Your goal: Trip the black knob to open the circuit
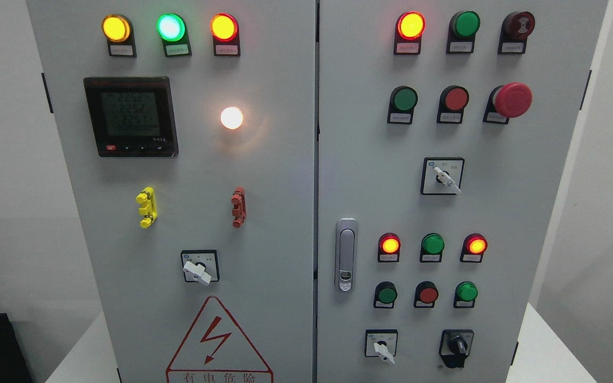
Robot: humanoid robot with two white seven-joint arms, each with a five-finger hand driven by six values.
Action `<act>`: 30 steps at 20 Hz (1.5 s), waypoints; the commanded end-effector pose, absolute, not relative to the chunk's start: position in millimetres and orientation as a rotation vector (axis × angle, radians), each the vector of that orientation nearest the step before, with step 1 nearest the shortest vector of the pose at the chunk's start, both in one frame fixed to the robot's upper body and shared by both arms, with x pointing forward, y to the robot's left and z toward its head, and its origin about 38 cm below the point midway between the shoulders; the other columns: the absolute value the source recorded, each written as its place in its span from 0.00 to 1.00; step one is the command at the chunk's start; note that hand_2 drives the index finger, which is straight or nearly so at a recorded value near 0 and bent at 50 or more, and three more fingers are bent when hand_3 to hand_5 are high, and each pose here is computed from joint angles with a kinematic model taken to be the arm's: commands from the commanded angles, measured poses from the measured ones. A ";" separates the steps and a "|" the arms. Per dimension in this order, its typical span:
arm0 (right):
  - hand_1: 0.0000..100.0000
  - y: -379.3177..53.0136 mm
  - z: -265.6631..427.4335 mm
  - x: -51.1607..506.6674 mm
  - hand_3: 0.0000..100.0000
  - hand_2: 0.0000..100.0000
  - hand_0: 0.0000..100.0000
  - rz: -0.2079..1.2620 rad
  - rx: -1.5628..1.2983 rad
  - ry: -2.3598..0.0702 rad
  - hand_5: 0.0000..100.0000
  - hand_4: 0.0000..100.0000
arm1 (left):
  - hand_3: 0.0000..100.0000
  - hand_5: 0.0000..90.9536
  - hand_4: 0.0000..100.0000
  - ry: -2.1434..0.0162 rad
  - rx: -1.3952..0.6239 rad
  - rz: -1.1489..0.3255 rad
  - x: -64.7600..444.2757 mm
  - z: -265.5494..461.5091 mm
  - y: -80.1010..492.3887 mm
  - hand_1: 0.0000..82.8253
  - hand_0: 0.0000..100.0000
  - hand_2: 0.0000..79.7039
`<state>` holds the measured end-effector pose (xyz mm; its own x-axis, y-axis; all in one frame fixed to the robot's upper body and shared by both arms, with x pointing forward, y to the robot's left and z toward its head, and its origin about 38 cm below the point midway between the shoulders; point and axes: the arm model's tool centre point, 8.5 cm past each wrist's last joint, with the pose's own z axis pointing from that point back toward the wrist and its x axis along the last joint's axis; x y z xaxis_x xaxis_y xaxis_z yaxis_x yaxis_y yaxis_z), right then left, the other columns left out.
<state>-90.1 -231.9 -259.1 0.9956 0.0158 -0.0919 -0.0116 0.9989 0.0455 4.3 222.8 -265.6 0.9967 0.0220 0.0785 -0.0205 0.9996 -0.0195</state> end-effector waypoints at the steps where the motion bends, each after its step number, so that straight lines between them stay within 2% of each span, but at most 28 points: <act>1: 0.12 -231.7 -259.1 -90.5 0.00 0.00 0.00 -0.003 0.052 0.096 0.00 0.00 | 0.00 0.00 0.00 -0.084 -0.018 0.025 7.0 -265.5 222.8 0.47 0.12 0.00; 17: 0.12 -231.6 -261.0 -72.8 0.00 0.00 0.00 -0.003 0.053 0.035 0.00 0.00 | 0.00 0.00 0.00 -0.084 -0.020 0.025 6.2 -265.5 221.9 0.47 0.12 0.00; 30: 0.10 -221.7 -256.8 -5.7 0.00 0.00 0.00 -0.014 0.013 -0.329 0.00 0.00 | 0.00 0.00 0.00 -0.084 -0.020 0.025 6.2 -265.5 221.9 0.47 0.12 0.00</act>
<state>-18.5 -223.5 -258.8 0.9618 -0.0080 0.2738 0.0036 0.9999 0.0169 4.3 222.8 -265.6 0.9967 0.0220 0.0785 -0.0205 0.9996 -0.0195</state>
